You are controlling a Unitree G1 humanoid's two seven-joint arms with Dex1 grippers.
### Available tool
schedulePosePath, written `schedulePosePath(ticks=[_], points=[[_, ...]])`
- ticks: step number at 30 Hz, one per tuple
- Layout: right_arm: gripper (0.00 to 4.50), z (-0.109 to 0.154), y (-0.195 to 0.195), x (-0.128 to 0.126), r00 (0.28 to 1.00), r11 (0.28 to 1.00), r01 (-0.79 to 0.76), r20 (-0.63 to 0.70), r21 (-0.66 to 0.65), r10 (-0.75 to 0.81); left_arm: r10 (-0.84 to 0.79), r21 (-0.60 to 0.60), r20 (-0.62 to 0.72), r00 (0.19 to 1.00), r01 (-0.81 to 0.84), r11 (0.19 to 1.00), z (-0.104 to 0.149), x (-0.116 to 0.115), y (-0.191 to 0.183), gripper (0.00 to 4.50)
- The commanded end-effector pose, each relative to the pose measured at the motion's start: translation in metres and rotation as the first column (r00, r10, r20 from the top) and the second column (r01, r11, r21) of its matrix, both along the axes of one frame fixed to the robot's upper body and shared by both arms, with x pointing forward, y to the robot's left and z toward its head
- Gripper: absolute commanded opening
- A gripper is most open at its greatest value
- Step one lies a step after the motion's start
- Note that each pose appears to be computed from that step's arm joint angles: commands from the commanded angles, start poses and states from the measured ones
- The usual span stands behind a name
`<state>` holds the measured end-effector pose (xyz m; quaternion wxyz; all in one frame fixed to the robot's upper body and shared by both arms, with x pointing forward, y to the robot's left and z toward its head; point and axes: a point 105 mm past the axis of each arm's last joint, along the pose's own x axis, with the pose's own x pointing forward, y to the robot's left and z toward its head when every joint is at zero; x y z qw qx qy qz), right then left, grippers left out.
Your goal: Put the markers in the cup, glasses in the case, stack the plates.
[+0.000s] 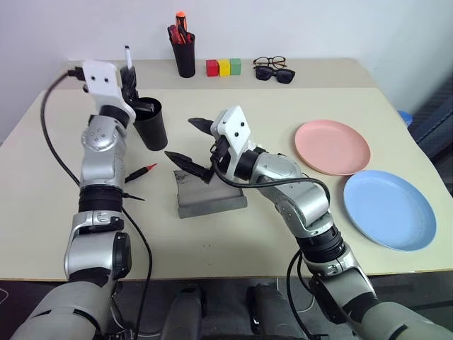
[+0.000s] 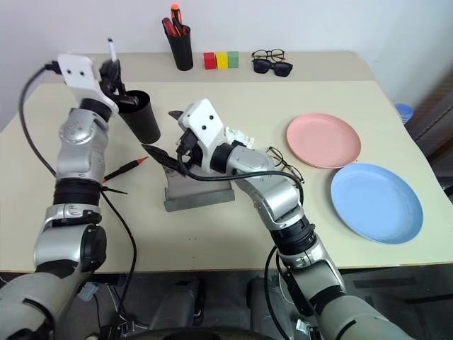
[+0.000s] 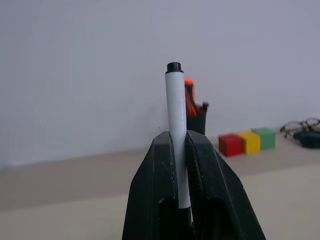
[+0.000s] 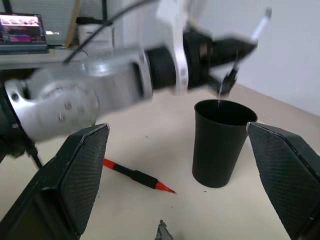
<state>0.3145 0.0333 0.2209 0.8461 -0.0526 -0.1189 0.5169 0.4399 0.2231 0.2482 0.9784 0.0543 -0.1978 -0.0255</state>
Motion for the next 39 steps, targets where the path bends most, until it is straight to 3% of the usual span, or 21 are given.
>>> schedulePosePath(ticks=[1, 3, 6, 9, 14, 18, 19, 22, 24, 25, 28, 30, 33, 39], points=[[4.50, 0.011, 0.002, -0.011, 0.999, 0.999, -0.020, 0.047, 0.029, 0.018, -0.007, -0.002, 0.070, 0.998, 0.007, 1.000, 0.014, -0.001, -0.001, 0.04], [4.50, 0.010, 0.003, -0.013, 0.999, 0.999, -0.022, 0.043, 0.029, 0.021, -0.014, -0.019, 0.056, 0.998, 0.016, 1.000, 0.007, 0.000, -0.002, 0.04], [4.50, 0.012, 0.005, -0.013, 0.998, 0.999, -0.034, 0.049, 0.027, 0.033, -0.018, -0.029, 0.059, 0.998, 0.019, 0.999, 0.003, 0.000, -0.003, 1.15], [4.50, 0.015, 0.008, -0.012, 0.997, 0.999, -0.047, 0.057, 0.027, 0.045, -0.004, -0.045, 0.080, 0.997, 0.008, 0.999, 0.007, -0.003, 0.001, 2.58], [4.50, 0.016, 0.011, -0.015, 0.995, 0.997, -0.075, 0.062, 0.020, 0.074, 0.021, -0.101, 0.162, 0.987, -0.005, 0.995, 0.029, -0.021, 0.021, 2.58], [4.50, 0.016, 0.012, -0.017, 0.994, 0.996, -0.089, 0.063, 0.017, 0.087, -0.097, -0.046, 0.173, 0.980, 0.106, 0.993, 0.042, -0.053, 0.036, 2.58], [4.50, 0.016, 0.012, -0.017, 0.994, 0.996, -0.089, 0.063, 0.017, 0.088, -0.144, -0.019, 0.146, 0.979, 0.148, 0.989, 0.041, -0.062, 0.037, 2.58], [4.50, 0.015, 0.010, -0.017, 0.994, 0.996, -0.093, 0.059, 0.017, 0.092, -0.260, 0.064, -0.019, 0.965, 0.261, 0.963, 0.027, -0.086, 0.037, 3.38], [4.50, 0.014, 0.009, -0.018, 0.994, 0.995, -0.097, 0.056, 0.015, 0.096, -0.227, 0.148, -0.204, 0.952, 0.260, 0.954, 0.007, -0.094, 0.042, 4.34], [4.50, 0.014, 0.009, -0.018, 0.994, 0.995, -0.099, 0.055, 0.014, 0.099, -0.184, 0.195, -0.294, 0.938, 0.248, 0.949, -0.005, -0.096, 0.047, 4.43], [4.50, 0.013, 0.008, -0.018, 0.993, 0.995, -0.103, 0.054, 0.012, 0.103, -0.092, 0.281, -0.517, 0.851, 0.270, 0.921, -0.037, -0.105, 0.055, 4.43], [4.50, 0.012, 0.007, -0.018, 0.993, 0.995, -0.103, 0.054, 0.011, 0.102, -0.124, 0.242, -0.608, 0.784, 0.332, 0.912, -0.052, -0.111, 0.049, 4.43], [4.50, 0.012, 0.009, -0.017, 0.993, 0.994, -0.104, 0.056, 0.011, 0.103, -0.065, 0.215, -0.795, 0.602, 0.381, 0.899, -0.089, -0.116, 0.048, 4.43], [4.50, 0.013, 0.011, -0.019, 0.992, 0.994, -0.108, 0.060, 0.015, 0.107, 0.000, 0.220, -0.852, 0.523, 0.358, 0.907, -0.113, -0.094, 0.054, 4.43]])
